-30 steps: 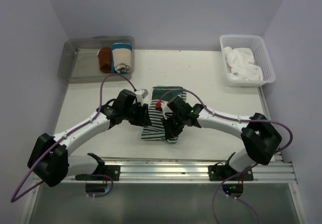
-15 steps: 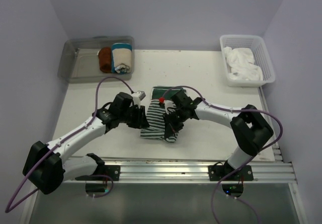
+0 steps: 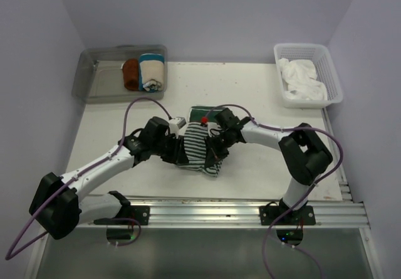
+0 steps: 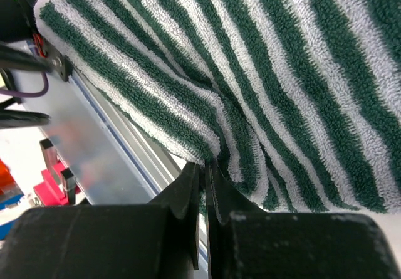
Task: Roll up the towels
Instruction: Roll the towel
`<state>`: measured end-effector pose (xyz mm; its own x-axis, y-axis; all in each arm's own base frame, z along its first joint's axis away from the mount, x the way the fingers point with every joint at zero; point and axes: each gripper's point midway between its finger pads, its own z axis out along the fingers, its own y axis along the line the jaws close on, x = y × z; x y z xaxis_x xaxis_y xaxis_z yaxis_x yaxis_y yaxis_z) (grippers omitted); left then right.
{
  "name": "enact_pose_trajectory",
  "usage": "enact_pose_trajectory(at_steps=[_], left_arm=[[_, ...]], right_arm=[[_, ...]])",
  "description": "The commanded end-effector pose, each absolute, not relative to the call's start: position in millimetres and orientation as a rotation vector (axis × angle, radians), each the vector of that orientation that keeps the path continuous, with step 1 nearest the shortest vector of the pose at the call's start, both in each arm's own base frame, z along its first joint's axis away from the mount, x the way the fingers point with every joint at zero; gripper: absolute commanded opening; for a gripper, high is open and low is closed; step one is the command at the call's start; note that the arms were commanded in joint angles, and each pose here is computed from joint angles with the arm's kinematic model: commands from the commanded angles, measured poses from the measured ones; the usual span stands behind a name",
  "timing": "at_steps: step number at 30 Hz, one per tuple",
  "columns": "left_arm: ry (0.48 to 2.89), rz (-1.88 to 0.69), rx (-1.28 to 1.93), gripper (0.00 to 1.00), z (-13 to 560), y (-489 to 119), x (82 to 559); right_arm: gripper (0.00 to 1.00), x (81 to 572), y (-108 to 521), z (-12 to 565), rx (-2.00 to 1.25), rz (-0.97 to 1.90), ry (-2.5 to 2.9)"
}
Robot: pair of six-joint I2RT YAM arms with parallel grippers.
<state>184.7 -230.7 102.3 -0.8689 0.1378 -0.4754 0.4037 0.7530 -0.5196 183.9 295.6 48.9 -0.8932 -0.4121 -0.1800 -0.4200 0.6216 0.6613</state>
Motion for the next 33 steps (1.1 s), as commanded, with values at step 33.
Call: enact_pose_trajectory(at_steps=[33], left_arm=[[2.616,-0.631,0.572,0.26,71,-267,236]], right_arm=[[0.0,214,302,64,-0.674,1.181,2.768]])
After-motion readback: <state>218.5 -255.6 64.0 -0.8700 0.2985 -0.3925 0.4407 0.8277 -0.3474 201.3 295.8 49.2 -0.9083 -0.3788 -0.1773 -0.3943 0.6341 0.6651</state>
